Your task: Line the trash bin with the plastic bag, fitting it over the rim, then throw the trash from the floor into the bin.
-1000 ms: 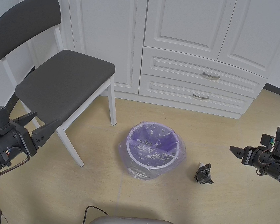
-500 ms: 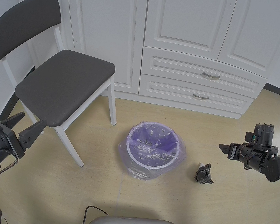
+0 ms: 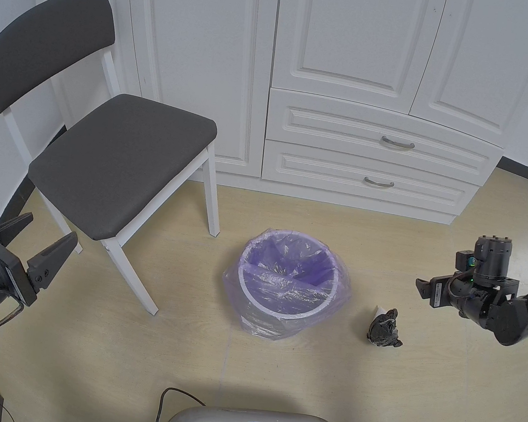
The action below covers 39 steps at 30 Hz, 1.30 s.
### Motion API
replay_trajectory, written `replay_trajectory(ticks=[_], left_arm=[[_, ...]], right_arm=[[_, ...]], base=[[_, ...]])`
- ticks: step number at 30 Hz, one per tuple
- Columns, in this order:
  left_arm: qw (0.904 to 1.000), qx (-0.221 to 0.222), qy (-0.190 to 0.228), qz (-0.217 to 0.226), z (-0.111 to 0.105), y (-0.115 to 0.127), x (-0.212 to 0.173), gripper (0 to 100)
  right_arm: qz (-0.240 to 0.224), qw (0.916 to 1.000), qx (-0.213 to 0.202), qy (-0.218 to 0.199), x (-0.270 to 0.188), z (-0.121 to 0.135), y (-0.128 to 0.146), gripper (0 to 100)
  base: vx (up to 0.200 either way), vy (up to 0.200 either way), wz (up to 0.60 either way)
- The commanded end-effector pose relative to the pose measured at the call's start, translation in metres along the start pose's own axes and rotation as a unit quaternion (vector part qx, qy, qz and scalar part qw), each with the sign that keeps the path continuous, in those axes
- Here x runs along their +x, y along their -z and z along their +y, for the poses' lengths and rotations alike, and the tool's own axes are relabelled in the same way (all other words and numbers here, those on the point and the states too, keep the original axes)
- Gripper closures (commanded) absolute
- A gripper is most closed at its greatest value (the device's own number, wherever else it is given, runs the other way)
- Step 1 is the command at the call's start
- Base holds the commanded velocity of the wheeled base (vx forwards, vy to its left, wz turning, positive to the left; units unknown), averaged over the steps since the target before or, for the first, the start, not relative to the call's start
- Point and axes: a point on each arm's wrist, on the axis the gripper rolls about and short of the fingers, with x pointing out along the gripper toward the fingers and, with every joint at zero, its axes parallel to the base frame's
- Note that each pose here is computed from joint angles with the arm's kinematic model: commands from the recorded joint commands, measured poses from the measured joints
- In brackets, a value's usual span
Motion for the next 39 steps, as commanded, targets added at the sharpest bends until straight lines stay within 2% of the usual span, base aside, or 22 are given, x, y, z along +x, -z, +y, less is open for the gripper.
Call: replay_trajectory(ticks=[1,7,10,11,12,14,16,18,20,22,23,26,27,29,34,39], left_arm=[[0.9997,0.019,-0.016,0.004,0.004,0.002,-0.002,0],[0.9997,0.019,-0.017,0.003,0.004,0.001,-0.002,0],[0.9996,0.02,-0.016,0.005,0.004,0.002,-0.002,0],[0.9996,0.02,-0.016,0.007,0.004,0.003,-0.002,0],[0.9996,0.02,-0.016,0.008,0.004,0.004,-0.002,0],[0.9996,0.02,-0.016,0.012,0.004,0.005,-0.001,0],[0.9996,0.02,-0.015,0.014,0.004,0.006,-0.001,0],[0.9996,0.019,-0.013,0.017,0.004,0.007,-0.001,0],[0.9995,0.019,-0.011,0.021,0.003,0.009,-0.002,0],[0.9995,0.019,-0.011,0.021,0.003,0.009,-0.002,0],[0.9995,0.019,-0.009,0.022,0.003,0.01,-0.002,0],[0.9995,0.019,-0.007,0.023,0.003,0.01,-0.002,0],[0.9995,0.018,-0.006,0.023,0.003,0.01,-0.002,0],[0.9995,0.019,-0.007,0.023,0.003,0.01,-0.002,0],[0.9995,0.019,-0.006,0.025,0.003,0.012,-0.003,0],[0.9994,0.018,-0.005,0.027,0.003,0.013,-0.003,0]], right_arm=[[0.115,0.9925,0.042,-0.007,0.093,0.01,0.05,0],[0.148,0.9871,0.056,-0.028,0.138,0.022,0.079,0],[0.176,0.9814,0.071,-0.031,0.157,0.028,0.09,0],[0.193,0.9758,0.098,-0.034,0.169,0.032,0.093,0],[0.198,0.974,0.104,-0.034,0.171,0.033,0.094,0],[0.234,0.961,0.142,-0.041,0.185,0.036,0.092,0],[0.273,0.9432,0.181,-0.056,0.189,0.037,0.087,0],[0.294,0.9296,0.214,-0.061,0.196,0.038,0.08,0],[0.306,0.921,0.234,-0.059,0.203,0.038,0.075,0],[0.306,0.921,0.234,-0.059,0.203,0.038,0.075,0],[0.31,0.9152,0.252,-0.053,0.213,0.039,0.066,0],[0.31,0.9121,0.266,-0.037,0.233,0.045,0.078,0],[0.31,0.9148,0.258,-0.018,0.243,0.046,0.089,0],[0.311,0.9168,0.251,0.0,0.247,0.044,0.092,0],[0.34,0.9073,0.247,0.011,0.251,0.043,0.094,0],[0.343,0.9055,0.249,0.017,0.255,0.04,0.096,0]], base=[[0.0,0.0,0.0],[0.0,0.0,0.0],[0.0,0.0,0.0],[0.0,0.0,0.0],[0.0,0.0,0.0],[0.0,0.0,0.0],[0.0,0.0,0.0],[0.0,0.0,0.0],[0.0,0.0,0.0],[0.0,0.0,0.0],[0.0,0.0,0.0],[0.0,0.0,0.0],[0.0,0.0,0.0],[0.0,0.0,0.0],[0.0,0.0,0.0],[0.0,0.0,0.0]])
